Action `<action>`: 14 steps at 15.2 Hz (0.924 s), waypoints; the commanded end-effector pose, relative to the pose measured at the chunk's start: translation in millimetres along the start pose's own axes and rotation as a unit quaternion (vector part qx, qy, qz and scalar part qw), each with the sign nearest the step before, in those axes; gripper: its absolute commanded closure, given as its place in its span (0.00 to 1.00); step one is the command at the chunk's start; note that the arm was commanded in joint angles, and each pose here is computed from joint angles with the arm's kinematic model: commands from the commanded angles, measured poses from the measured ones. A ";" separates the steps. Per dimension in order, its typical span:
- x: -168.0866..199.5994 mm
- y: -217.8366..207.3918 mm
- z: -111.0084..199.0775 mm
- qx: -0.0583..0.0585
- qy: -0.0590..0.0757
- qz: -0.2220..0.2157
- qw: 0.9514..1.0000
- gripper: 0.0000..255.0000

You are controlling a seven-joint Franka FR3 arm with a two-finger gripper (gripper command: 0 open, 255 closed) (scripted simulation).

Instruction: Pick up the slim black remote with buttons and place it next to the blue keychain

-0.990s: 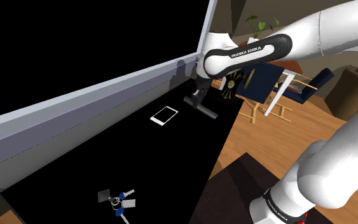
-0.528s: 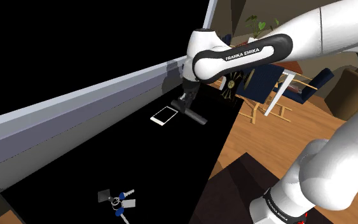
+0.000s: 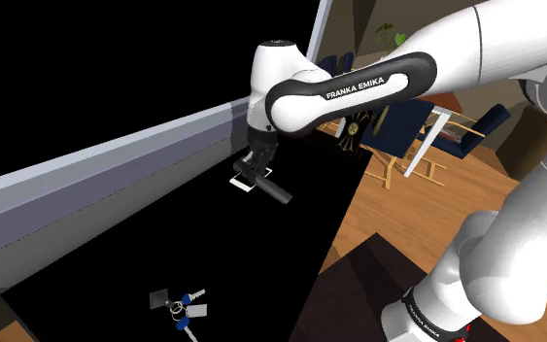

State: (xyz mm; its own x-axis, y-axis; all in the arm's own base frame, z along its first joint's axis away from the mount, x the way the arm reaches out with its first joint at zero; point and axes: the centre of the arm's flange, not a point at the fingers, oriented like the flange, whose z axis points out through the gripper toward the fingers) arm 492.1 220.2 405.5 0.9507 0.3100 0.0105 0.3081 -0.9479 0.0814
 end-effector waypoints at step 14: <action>46.2 -192.3 -14.9 0.000 0.000 0.001 1.000 1.00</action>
State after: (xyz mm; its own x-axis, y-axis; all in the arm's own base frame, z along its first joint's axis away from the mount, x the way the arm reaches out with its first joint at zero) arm 478.0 404.4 403.8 0.9505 0.3104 0.0110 0.3086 -0.9477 0.0812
